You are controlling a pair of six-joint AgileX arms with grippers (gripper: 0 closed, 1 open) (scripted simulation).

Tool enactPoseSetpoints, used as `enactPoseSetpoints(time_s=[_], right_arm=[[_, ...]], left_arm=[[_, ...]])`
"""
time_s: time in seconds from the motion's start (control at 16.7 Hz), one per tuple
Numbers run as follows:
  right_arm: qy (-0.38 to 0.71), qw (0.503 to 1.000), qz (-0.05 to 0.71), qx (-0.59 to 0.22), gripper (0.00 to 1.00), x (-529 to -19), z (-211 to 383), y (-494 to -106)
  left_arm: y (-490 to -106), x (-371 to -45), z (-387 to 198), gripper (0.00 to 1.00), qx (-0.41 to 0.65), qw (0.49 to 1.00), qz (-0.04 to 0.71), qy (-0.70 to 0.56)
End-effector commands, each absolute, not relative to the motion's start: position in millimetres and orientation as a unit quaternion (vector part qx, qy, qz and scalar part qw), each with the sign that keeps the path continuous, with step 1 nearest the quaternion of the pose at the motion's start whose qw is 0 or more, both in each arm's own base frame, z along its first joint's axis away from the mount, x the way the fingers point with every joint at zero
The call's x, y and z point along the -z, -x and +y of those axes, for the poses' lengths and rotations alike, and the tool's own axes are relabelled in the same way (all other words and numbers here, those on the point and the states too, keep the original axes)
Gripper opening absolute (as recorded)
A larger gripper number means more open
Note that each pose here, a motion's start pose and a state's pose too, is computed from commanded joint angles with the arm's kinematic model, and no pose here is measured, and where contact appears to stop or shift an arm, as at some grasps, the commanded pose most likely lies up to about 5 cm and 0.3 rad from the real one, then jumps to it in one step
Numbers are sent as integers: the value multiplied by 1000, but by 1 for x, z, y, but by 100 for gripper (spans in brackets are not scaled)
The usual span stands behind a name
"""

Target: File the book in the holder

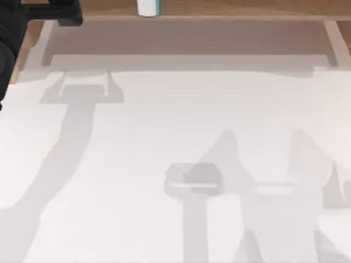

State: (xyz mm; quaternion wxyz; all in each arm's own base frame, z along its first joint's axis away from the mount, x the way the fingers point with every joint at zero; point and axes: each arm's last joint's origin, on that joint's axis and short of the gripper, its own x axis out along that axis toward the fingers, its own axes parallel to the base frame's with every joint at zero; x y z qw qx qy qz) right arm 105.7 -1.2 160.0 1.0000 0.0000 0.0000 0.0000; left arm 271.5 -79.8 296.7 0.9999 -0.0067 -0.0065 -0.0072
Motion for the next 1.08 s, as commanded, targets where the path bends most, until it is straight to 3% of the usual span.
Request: enactPoseSetpoints(time_s=[0.24, 0.48, 0.72, 1.08], right_arm=[[0, 1000, 0, 0, 100, -160, -1, -106], [0, 1000, 0, 0, 100, -160, -1, -106], [0, 1000, 0, 0, 100, -160, -1, -106], [0, 1000, 0, 0, 100, -160, -1, -106]], left_arm=[[-346, -270, -139, 100, 7, 1000, 4, 3], [-390, -232, -191, 100, 8, 1000, 0, 4], [-408, -207, -221, 100, 9, 1000, -5, 6], [-410, -203, -221, 100, 7, 1000, -3, 5]])
